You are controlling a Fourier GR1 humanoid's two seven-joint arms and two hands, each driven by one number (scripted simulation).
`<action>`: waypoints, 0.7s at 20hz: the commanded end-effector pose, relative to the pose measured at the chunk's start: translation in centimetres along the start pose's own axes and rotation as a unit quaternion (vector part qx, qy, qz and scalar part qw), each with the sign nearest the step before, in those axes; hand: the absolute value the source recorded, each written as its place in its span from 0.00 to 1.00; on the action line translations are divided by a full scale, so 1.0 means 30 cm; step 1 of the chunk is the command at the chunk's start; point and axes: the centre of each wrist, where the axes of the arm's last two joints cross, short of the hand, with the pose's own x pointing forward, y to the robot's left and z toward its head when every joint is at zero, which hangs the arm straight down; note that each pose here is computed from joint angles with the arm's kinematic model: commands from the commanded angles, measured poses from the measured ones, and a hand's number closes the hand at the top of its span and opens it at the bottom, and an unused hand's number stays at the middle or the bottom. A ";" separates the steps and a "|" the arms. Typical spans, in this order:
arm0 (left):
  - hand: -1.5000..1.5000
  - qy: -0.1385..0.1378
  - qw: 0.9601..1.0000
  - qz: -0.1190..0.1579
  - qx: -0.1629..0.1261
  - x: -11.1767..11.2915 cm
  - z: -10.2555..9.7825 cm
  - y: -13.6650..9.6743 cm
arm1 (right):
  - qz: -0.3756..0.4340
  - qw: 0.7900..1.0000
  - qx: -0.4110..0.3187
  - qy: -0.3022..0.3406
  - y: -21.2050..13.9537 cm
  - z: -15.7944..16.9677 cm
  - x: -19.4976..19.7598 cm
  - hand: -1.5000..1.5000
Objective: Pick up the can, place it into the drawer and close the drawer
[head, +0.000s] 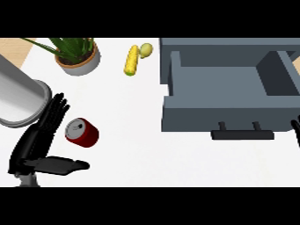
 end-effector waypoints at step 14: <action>0.00 0.017 1.000 0.004 0.011 -0.204 -0.002 0.172 | -0.007 1.000 0.002 -0.011 0.013 -0.047 0.044 0.00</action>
